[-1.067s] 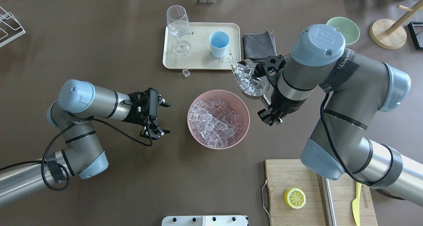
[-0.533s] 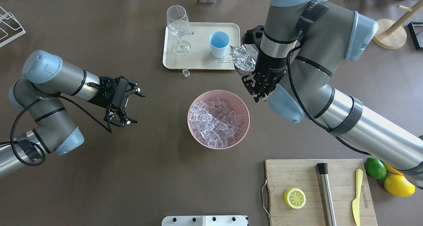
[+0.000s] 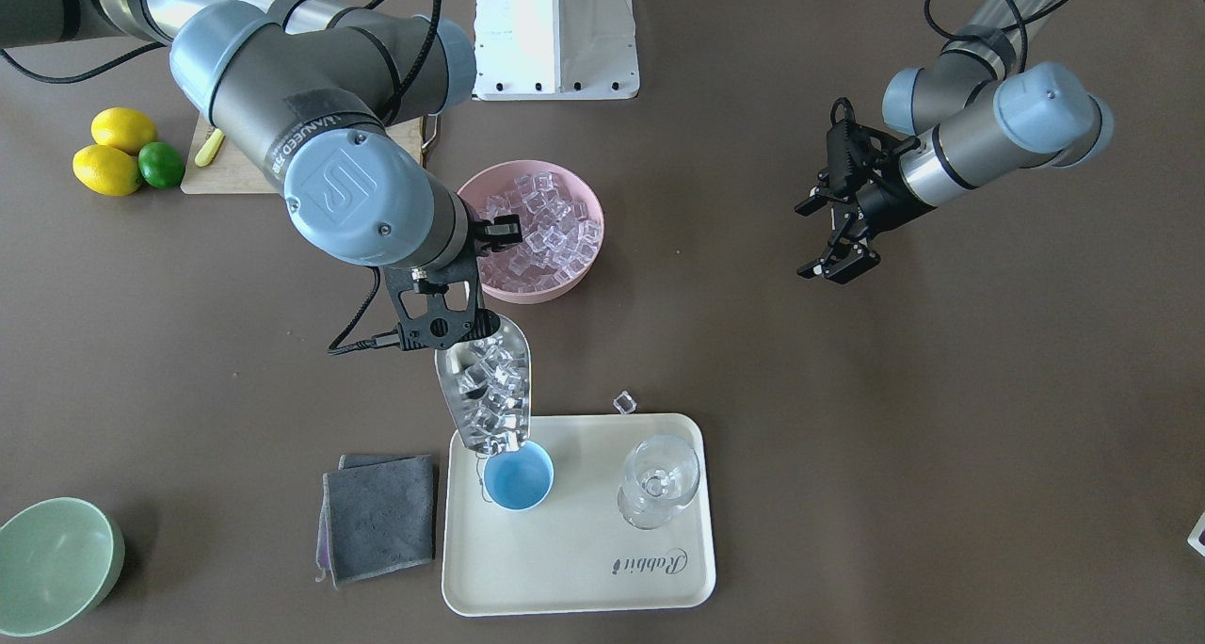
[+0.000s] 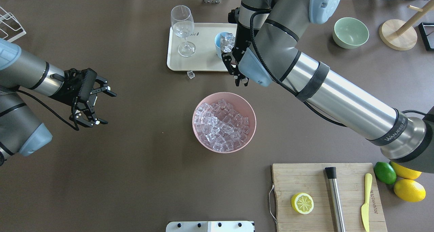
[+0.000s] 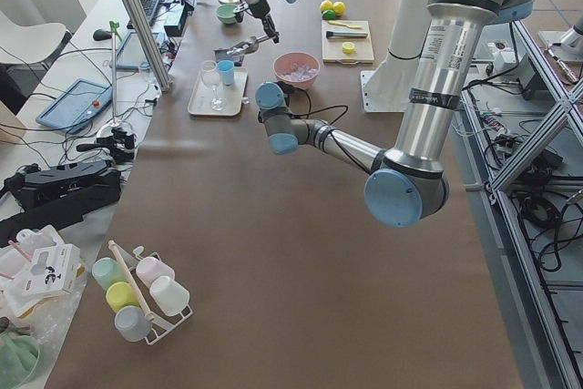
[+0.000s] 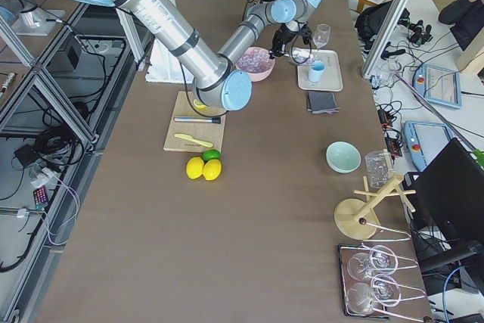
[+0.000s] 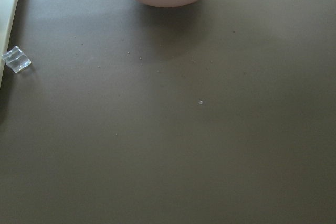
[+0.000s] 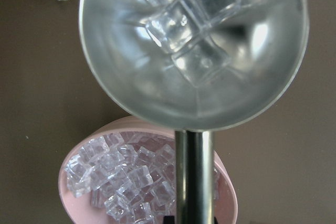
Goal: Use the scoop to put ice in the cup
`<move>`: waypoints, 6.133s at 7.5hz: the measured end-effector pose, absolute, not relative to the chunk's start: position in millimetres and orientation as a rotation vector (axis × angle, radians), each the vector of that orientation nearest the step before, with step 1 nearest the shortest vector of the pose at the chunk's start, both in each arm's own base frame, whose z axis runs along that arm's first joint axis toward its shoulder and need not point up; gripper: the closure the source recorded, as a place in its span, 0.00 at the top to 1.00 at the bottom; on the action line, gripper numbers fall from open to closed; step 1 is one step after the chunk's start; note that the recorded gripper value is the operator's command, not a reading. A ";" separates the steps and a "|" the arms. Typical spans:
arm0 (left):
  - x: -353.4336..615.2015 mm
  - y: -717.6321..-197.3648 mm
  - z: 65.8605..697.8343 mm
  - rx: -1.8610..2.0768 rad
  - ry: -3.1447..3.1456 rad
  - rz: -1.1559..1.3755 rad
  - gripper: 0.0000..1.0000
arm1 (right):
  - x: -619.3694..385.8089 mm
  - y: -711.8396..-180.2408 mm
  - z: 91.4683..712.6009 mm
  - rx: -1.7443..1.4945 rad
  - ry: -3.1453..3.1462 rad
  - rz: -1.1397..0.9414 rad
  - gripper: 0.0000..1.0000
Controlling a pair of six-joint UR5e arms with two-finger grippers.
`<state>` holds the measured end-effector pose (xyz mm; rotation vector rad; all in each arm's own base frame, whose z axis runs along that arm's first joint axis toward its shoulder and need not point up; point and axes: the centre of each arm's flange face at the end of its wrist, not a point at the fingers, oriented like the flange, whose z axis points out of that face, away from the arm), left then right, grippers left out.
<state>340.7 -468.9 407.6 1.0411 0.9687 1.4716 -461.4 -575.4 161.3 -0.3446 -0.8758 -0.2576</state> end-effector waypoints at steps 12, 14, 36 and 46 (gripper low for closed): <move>55.3 -460.6 577.4 0.626 0.659 1.539 0.98 | -468.0 -592.6 157.4 -0.522 -0.980 -0.212 0.00; 29.2 -459.5 594.0 0.554 0.548 1.509 0.99 | -467.7 -590.8 156.6 -0.535 -0.987 -0.206 0.00; -127.3 -416.1 679.2 0.007 0.856 0.045 0.99 | -390.0 -374.1 401.6 -0.182 -0.703 -0.071 0.00; -125.6 -401.9 662.4 -0.121 0.826 -0.181 0.99 | -399.5 -370.3 410.7 -0.194 -0.691 -0.092 0.00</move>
